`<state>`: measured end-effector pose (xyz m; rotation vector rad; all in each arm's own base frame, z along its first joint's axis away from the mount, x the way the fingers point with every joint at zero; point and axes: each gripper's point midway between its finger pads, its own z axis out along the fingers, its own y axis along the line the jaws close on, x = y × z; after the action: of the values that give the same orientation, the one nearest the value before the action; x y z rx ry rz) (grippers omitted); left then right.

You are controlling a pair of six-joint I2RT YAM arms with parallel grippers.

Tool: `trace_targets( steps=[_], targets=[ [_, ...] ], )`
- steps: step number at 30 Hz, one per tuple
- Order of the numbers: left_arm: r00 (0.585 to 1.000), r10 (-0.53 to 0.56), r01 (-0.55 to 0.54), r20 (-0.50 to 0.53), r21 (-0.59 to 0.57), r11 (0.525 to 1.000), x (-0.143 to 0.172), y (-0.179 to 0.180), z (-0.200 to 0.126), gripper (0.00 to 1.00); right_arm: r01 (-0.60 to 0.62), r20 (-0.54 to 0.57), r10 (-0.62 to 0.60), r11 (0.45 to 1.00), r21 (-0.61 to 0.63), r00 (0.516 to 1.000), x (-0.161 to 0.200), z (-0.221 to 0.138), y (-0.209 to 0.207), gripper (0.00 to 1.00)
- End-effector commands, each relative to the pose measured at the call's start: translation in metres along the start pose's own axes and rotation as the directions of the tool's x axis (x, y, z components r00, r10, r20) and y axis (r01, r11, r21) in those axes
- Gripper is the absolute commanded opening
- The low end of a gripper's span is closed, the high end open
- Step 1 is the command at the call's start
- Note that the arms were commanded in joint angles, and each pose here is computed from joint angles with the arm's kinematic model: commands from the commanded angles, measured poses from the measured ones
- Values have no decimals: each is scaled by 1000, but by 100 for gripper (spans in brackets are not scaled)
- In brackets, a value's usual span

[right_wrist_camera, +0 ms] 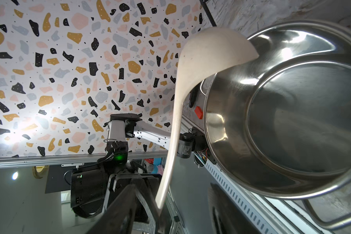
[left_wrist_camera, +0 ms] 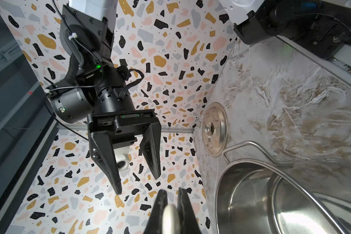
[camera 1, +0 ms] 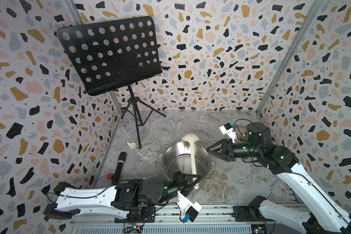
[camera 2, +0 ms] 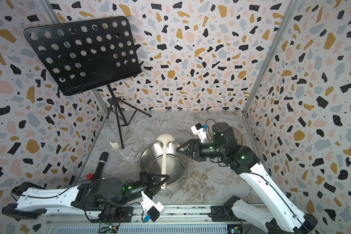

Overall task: Stir the soup with a spoon
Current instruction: Place the spoon at the center of the board.

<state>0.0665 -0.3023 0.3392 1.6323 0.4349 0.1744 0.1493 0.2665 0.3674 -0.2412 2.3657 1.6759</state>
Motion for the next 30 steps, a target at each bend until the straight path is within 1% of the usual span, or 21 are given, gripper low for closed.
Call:
trace_targets(
  steps=[1, 6, 11, 15, 18, 21, 22, 25, 26, 28, 30],
  targets=[
    [999, 23, -21, 23, -96, 995, -6, 23, -1, 0, 14, 9, -13, 999, -32, 1000, -3, 13, 9, 56],
    [999, 26, -23, 21, -96, 995, -6, 26, -4, 0, 20, -18, -21, 999, -34, 1000, 3, 31, 6, 55],
    [999, 22, -20, 23, -86, 996, -6, 25, -6, 0, 28, -38, -31, 997, -69, 999, 5, 48, 13, 52],
    [999, 20, -18, 25, -82, 996, -6, 24, -6, 0, 33, -51, -38, 995, -99, 998, 8, 58, 19, 47],
    [999, 17, -15, 28, -78, 997, -7, 24, -6, 0, 34, -46, -39, 993, -113, 998, 8, 61, 22, 39],
    [999, 15, -12, 33, -82, 997, -8, 25, -6, 0, 28, -48, -33, 995, -98, 998, 9, 62, 17, 25],
    [999, 12, -10, 32, -87, 996, -8, 27, -6, 0, 28, -43, -32, 995, -92, 999, 9, 61, 15, 19],
    [1000, -4, 6, 25, -102, 995, -6, 30, -7, 0, 34, -13, -35, 997, -71, 999, 7, 57, 12, 5],
    [1000, -19, 21, 25, -109, 994, -6, 31, -7, 4, 36, -4, -36, 998, -61, 999, 6, 56, 10, 0],
    [998, -63, 66, 25, -134, 989, -4, 36, -9, 23, 53, 10, -52, 997, -47, 999, 5, 53, 9, 0],
    [988, -155, 155, 13, -158, 975, 1, 41, -10, 43, 72, 25, -71, 997, -36, 997, 2, 47, 8, 0]
  ],
)
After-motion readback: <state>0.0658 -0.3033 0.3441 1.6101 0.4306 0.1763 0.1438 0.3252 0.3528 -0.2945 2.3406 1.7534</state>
